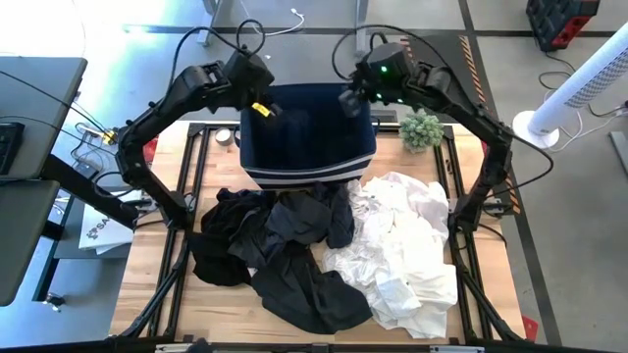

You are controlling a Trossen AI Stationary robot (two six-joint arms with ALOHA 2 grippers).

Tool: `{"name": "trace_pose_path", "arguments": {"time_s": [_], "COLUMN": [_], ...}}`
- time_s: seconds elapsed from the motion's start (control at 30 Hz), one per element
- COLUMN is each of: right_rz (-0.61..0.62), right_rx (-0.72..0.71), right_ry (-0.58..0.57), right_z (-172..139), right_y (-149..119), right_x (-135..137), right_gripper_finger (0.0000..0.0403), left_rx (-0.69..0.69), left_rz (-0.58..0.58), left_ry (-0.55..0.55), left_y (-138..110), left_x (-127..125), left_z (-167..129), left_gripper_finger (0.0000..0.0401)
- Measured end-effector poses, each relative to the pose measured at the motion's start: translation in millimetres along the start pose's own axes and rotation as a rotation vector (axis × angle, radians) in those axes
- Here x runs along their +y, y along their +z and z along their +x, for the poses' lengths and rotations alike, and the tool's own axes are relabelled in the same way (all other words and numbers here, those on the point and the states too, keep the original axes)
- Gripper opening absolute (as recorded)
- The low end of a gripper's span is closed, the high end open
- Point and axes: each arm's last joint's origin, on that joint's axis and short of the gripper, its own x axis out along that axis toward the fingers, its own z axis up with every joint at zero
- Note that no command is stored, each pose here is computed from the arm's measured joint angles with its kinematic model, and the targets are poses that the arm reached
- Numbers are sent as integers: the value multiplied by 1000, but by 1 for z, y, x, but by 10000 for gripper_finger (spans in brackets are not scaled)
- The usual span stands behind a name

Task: Sort clothes
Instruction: Put the grey shorts into the blue bin

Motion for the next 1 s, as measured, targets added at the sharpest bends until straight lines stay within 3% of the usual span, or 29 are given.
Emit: {"name": "trace_pose_path", "arguments": {"time_s": [0.13,0.33,0.4,0.5,0.6,0.73,1.0], "right_rz": [-66,-224,-264,-313,-334,-362,-392], "right_rx": [130,179,166,149,135,136,183], "right_ry": [119,331,382,413,423,429,424], "right_z": [-23,-56,-63,-68,-69,-70,-78], "right_y": [-14,-28,-31,-33,-33,-34,-39], "right_x": [8,34,43,53,56,57,51], "right_gripper_finger": [192,193,193,193,193,193,193], "left_rx": [-17,-103,-64,95,260,378,486], "left_rz": [14,190,219,124,17,-50,-157], "left_ry": [-105,-320,-402,-439,-388,-357,-382], "left_y": [-9,-35,-47,-67,-87,-118,-185], "left_x": [-15,-63,-80,-96,-108,-138,-189], "left_z": [-28,-91,-103,-110,-100,-73,0], "left_gripper_finger": [155,122,112,104,105,118,203]}}
